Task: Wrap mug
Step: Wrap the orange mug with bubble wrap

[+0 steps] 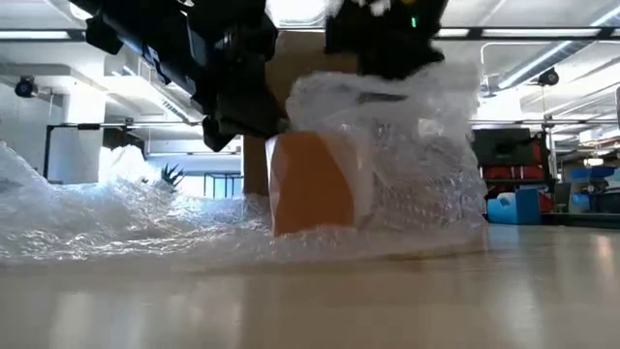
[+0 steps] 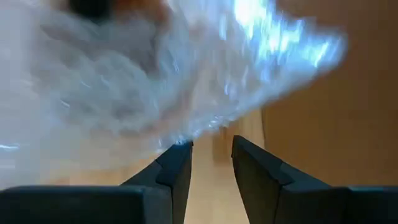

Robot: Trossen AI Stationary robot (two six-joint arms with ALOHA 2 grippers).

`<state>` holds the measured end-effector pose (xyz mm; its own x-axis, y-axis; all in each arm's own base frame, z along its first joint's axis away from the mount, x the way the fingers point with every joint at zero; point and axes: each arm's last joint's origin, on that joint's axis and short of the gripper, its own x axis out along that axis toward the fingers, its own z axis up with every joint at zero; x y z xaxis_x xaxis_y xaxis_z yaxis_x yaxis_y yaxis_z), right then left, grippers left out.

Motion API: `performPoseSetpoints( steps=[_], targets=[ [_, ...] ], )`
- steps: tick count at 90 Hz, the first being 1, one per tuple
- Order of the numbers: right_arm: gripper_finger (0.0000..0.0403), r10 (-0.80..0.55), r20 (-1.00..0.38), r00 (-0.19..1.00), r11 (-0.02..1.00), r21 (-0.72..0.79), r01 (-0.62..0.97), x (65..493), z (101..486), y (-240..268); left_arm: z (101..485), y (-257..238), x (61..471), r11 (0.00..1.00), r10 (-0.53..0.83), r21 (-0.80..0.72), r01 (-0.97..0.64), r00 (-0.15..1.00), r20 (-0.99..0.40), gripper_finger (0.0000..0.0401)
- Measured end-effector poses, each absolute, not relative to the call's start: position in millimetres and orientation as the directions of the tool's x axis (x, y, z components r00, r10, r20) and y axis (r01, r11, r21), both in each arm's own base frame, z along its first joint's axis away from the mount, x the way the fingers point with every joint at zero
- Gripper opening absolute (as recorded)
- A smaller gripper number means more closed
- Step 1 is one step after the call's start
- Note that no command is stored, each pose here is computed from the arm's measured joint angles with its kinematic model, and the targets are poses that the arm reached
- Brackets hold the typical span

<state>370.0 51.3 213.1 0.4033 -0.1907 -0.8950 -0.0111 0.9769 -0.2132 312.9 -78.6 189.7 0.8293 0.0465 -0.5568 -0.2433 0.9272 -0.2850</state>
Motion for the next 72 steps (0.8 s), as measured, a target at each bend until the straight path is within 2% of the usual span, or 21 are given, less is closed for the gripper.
performPoseSetpoints(
  steps=[23, 36, 48, 72],
  targets=[
    [0.007, -0.142, -0.853, 0.503, 0.982, -0.186, -0.039, 375.3, 228.6, 67.7, 189.8, -78.6, 312.8, 0.927, 0.046, -0.285, -0.243, 0.83, -0.556, 0.0],
    [0.0056, -0.059, -0.835, 0.547, 0.99, -0.119, -0.076, 390.8, 211.3, 76.4, 189.9, -78.5, 312.9, 0.927, 0.046, -0.286, -0.243, 0.83, -0.556, 0.0],
    [0.0042, -0.057, -0.859, 0.508, 0.99, -0.113, -0.079, 399.4, 185.7, 78.3, 191.3, -78.2, 311.6, 0.925, 0.039, -0.293, -0.241, 0.828, -0.559, 0.0],
    [0.0026, -0.061, -0.868, 0.494, 0.99, -0.114, -0.077, 402.9, 174.8, 78.3, 240.3, -77.3, 297.8, 0.919, 0.005, -0.338, -0.201, 0.866, -0.5, 0.0]
  ],
)
